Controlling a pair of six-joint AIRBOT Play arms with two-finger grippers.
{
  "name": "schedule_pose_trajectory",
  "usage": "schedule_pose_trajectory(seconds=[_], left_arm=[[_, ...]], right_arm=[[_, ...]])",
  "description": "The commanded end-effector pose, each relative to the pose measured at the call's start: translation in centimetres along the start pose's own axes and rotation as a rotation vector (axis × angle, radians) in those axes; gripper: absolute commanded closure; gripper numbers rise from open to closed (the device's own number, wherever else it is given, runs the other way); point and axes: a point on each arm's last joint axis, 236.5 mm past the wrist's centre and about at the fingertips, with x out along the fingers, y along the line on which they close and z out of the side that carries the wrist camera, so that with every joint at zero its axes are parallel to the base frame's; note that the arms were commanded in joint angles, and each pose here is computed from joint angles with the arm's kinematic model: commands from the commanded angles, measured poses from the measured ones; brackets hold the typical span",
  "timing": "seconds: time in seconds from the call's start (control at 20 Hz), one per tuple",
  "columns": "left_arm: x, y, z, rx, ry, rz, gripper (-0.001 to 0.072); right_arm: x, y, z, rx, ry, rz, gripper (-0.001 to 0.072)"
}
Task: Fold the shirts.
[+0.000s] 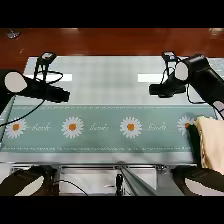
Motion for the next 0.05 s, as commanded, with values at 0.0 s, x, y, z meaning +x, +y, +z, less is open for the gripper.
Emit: schedule_pose_trajectory(seconds=[0.0], left_arm=[[0.04, 0.02, -0.01, 0.001, 0.001, 0.001, 0.0679]], right_arm=[[0.0, 0.01, 0.0, 0.0, 0.0, -0.001, 0.0686]])
